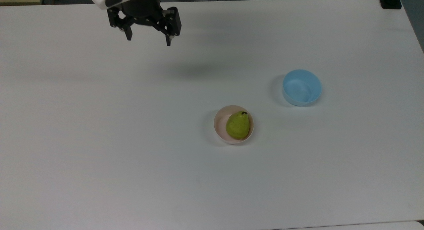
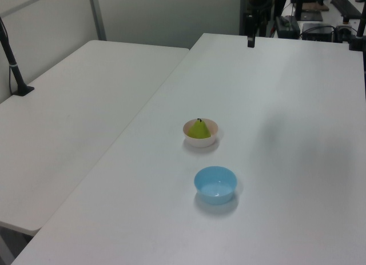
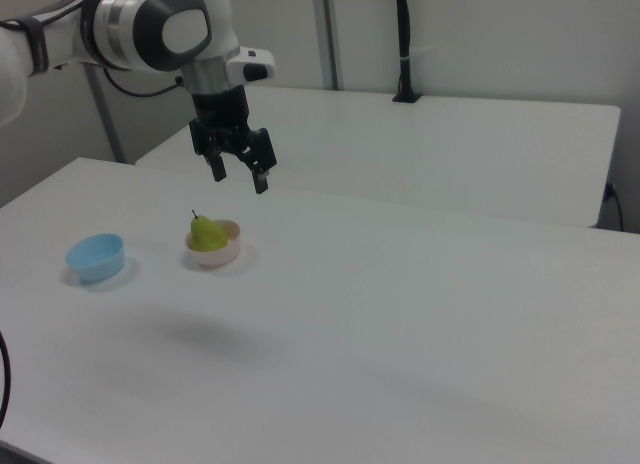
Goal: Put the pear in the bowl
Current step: 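Open the gripper to release the pear and raise the arm away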
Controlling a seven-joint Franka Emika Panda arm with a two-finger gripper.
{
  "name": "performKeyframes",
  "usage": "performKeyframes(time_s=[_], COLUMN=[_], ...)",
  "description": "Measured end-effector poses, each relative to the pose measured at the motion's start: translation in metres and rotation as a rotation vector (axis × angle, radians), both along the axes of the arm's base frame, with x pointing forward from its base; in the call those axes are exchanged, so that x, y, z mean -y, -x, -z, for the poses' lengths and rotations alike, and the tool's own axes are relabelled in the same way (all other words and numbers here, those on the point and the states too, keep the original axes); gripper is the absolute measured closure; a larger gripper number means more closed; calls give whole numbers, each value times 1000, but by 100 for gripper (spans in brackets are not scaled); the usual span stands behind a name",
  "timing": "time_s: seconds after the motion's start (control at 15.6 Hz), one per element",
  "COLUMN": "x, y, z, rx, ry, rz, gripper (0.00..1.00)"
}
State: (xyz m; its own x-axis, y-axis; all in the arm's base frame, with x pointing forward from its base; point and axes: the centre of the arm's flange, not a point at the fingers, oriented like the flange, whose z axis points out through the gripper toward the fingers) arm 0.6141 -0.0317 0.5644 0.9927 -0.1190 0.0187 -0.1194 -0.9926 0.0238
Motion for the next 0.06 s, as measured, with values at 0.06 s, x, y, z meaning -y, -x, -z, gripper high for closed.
performKeyframes(time_s=[0.06], x=[3], y=[2], z=[-2], rx=[2], ry=[-3], rz=[4], gripper=[0])
